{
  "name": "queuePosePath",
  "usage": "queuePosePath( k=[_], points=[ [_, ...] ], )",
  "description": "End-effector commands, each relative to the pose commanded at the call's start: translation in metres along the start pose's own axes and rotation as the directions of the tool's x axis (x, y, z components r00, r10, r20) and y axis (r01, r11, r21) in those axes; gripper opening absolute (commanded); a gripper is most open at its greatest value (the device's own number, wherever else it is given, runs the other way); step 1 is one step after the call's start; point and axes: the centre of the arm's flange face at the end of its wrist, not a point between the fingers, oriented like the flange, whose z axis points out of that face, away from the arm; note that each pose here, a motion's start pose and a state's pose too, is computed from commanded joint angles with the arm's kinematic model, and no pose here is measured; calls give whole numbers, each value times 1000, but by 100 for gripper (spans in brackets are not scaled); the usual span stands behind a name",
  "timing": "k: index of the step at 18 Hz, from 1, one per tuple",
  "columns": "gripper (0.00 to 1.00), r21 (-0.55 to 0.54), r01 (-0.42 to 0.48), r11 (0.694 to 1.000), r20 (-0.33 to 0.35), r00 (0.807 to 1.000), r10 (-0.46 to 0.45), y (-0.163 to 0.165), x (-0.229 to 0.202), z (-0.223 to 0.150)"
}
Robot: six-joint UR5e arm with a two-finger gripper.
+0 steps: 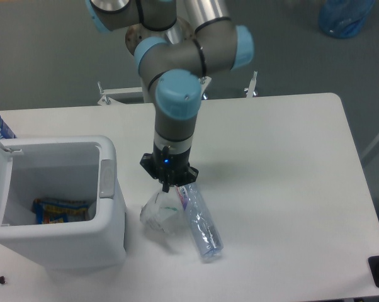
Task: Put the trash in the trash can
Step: 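Close the gripper on the white plastic bag, then lift the bag and carry it over the white trash bin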
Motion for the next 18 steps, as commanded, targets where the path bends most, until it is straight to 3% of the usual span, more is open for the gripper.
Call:
queuePosePath(
  k=[5, 10, 18],
  points=[
    [0, 145, 83, 986, 37, 995, -90, -25, -33, -70],
    [0, 294, 211, 932, 8, 975, -223, -43, -57, -139],
    [0, 424, 213, 880, -27, 974, -223, -37, 10, -226]
  ],
)
